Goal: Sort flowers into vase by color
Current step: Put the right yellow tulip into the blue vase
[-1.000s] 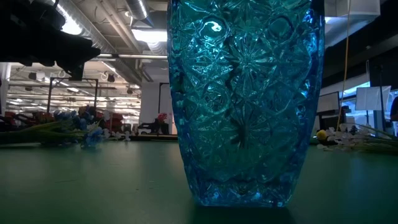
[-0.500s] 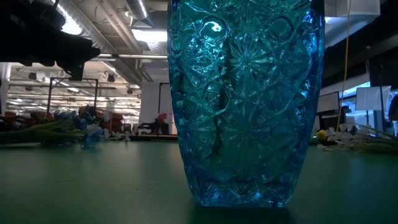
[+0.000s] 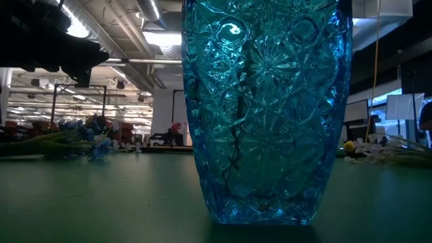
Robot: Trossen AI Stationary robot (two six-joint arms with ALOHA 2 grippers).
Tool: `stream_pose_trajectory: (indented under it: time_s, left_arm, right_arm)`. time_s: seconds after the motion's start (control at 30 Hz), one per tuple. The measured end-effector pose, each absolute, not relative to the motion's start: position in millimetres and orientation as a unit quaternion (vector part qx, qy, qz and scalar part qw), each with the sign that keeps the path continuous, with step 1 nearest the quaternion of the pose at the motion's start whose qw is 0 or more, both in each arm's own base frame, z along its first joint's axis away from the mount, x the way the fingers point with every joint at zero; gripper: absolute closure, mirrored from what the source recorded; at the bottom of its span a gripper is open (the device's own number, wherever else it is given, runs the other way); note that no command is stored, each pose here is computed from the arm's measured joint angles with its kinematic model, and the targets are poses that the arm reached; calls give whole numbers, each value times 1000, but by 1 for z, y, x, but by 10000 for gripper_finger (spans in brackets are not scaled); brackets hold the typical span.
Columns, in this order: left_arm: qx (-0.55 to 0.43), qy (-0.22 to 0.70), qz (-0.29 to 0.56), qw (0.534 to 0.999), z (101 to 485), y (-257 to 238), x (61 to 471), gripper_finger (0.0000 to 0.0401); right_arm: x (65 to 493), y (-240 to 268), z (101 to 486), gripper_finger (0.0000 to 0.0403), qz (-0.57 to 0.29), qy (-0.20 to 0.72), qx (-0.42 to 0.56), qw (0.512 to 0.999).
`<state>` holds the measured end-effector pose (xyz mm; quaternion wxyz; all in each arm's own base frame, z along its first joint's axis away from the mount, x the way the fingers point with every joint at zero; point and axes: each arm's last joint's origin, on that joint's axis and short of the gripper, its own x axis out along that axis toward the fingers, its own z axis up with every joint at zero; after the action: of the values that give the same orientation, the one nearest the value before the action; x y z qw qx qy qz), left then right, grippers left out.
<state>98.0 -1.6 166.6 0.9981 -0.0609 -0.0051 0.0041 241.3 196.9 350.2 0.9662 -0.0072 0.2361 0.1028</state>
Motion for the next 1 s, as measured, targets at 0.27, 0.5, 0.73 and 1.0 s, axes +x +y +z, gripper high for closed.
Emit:
stream_pose_trajectory:
  time_s: [0.27, 0.5, 0.73, 1.0]
  left_arm:
    - [-61, -5, 4, 998, 167, -2, 98, 276]
    - [-61, -5, 4, 998, 167, -2, 98, 276]
    - [-61, -5, 4, 998, 167, -2, 98, 276]
    - [-61, -5, 4, 998, 167, -2, 98, 276]
  right_arm:
    - [245, 165, 360, 118, -50, 274, -18, 960]
    - [264, 111, 348, 118, -70, 371, -12, 926]
    - [268, 50, 349, 118, -105, 420, -35, 901]
    - [244, -64, 358, 118, -459, 326, 127, 817]
